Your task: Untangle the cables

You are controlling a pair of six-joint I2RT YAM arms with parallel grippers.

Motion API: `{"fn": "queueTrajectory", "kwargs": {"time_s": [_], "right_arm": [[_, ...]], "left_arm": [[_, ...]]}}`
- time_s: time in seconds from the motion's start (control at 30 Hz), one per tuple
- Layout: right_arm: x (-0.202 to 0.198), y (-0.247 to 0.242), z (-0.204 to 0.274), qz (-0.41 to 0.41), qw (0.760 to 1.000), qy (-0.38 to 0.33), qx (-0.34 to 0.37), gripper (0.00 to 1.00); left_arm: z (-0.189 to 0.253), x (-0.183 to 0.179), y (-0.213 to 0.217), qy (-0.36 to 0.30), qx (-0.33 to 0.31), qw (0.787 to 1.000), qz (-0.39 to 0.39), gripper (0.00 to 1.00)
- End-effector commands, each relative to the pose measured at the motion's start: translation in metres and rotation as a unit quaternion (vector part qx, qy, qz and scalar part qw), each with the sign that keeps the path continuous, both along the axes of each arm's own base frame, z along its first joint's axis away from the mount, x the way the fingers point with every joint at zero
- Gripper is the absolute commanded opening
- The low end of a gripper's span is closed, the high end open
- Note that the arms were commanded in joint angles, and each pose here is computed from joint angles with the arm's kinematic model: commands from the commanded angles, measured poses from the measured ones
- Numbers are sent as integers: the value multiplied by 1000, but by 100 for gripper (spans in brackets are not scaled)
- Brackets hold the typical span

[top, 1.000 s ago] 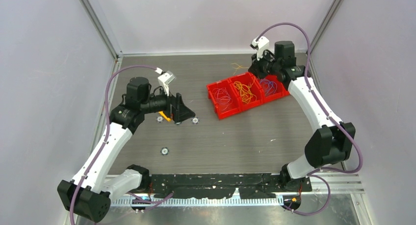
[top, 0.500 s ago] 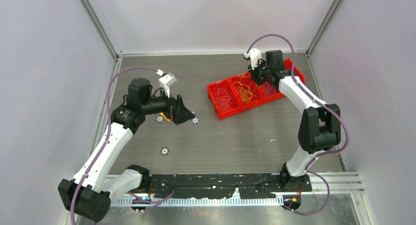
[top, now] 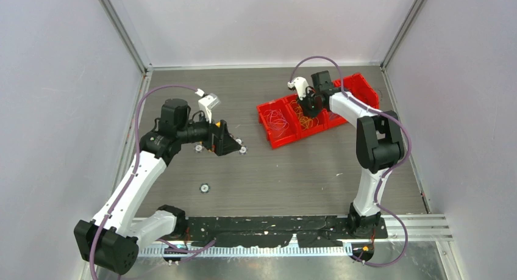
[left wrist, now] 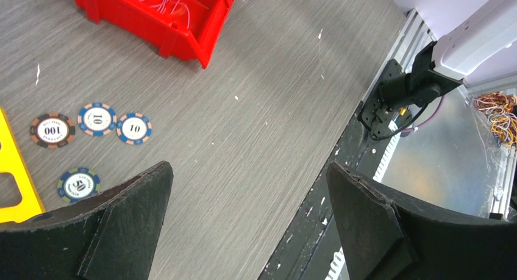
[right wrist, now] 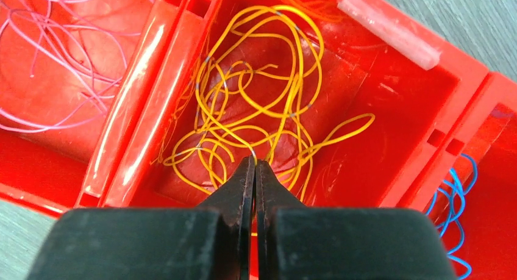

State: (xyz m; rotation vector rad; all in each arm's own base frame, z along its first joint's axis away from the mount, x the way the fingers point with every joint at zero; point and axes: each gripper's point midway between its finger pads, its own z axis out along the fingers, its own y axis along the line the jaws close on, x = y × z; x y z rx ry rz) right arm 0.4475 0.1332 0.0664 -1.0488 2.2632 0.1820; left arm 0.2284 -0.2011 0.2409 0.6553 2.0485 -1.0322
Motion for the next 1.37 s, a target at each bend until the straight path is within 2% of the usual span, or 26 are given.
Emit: {"fn": "queueTrajectory", "kwargs": {"time_s": [0.0,0.07,0.1,0.13,0.2,0.4,0.47,0.57,0.63,0.83,0.97,1.17,1.33], "right_arm": [[27,2,33,-12,999,-41,0,8],[27,4,49,-12,999,-44,9,17],[25,7,57,-10,999,-45,17,27],[22,9,72,-8,998,-49,28,33],[14,12,98,-7,997,-61,46,54],[-20,7,172,-3,992,-103,73,87],[-31,1,194,-6,990,-117,78,94],[-52,-14,233,-21,986,-139,95,99],[-66,-25,253,-32,983,-147,110,97],[-106,-92,267,-122,970,-151,146,95],[-130,-126,222,-192,964,-115,145,95],[-164,-135,139,-235,961,-70,129,95],[-173,-134,136,-238,960,-70,127,95]], "left_arm": [[-5,-5,10,3,30,1000,1,100],[-5,-7,16,8,46,999,5,100],[-3,-8,18,7,53,999,4,100],[-5,-11,22,15,64,998,2,100],[-6,-12,28,30,77,997,9,100],[-1,-8,48,51,107,992,32,100],[1,-4,59,51,125,990,52,100],[11,2,76,44,150,985,76,100],[14,7,92,48,173,978,106,100],[1,17,120,57,219,961,156,100],[-31,15,123,84,222,956,175,100],[-70,2,127,113,239,949,172,100],[-62,1,127,88,235,952,172,100]]}}
